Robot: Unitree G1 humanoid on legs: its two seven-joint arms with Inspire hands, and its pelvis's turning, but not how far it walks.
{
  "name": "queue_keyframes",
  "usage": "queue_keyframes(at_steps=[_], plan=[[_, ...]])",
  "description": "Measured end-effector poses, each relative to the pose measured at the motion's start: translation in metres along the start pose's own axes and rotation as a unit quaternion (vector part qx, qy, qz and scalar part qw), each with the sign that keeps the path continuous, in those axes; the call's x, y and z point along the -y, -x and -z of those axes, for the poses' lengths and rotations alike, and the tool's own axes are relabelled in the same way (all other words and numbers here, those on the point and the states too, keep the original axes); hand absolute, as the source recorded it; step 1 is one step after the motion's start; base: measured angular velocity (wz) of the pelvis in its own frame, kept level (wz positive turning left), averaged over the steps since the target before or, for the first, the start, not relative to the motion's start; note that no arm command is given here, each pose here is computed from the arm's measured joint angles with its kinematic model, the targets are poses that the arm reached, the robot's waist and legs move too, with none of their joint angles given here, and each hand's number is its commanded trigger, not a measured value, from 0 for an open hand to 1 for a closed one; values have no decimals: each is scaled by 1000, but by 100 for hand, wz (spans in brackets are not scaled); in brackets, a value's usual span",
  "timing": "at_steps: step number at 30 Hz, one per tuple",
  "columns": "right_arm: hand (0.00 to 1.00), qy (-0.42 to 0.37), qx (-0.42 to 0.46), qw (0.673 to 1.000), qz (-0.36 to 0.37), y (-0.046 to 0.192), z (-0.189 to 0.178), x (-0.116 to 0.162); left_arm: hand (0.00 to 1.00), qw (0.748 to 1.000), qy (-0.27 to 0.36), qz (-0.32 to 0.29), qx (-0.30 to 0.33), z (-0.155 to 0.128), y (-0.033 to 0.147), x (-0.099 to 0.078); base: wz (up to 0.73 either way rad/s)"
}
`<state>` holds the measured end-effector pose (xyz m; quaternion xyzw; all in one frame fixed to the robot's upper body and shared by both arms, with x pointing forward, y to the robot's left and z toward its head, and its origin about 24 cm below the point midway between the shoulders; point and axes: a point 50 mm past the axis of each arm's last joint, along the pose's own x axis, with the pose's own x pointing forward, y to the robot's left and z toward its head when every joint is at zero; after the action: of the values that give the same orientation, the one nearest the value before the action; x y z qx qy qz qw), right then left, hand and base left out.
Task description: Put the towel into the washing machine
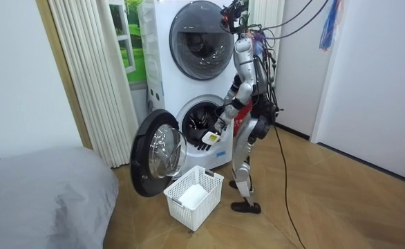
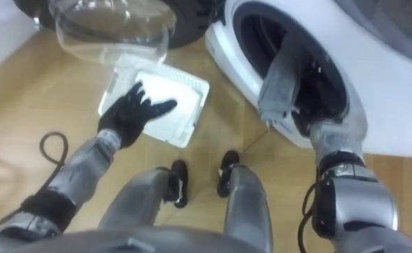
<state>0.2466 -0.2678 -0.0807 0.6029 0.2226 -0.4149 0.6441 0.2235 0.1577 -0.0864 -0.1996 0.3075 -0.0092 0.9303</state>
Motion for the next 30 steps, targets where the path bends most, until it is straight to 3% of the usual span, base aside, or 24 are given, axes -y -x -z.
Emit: queue_keyframes(at_steps=[7, 12, 17, 19, 21, 30], plan=[[0, 23, 18, 1000, 8, 4, -5, 60, 0, 995, -51, -69, -58, 34, 17, -36, 4], [0, 58, 27, 997, 39, 16, -11, 121, 0, 980, -61, -156, -103, 66, 51, -82, -1], [0, 139, 23, 986, 93, 37, -23, 178, 0, 960, -65, -227, -149, 96, 91, -111, 0], [0, 160, 16, 981, 111, 45, -24, 195, 0, 951, -62, -251, -166, 107, 105, -119, 0], [0, 228, -6, 963, 141, 55, -25, 216, 0, 938, -74, -276, -194, 120, 120, -126, 0], [0, 446, -87, 875, 163, 65, -21, 236, 0, 917, -124, -297, -235, 130, 134, -135, -2]])
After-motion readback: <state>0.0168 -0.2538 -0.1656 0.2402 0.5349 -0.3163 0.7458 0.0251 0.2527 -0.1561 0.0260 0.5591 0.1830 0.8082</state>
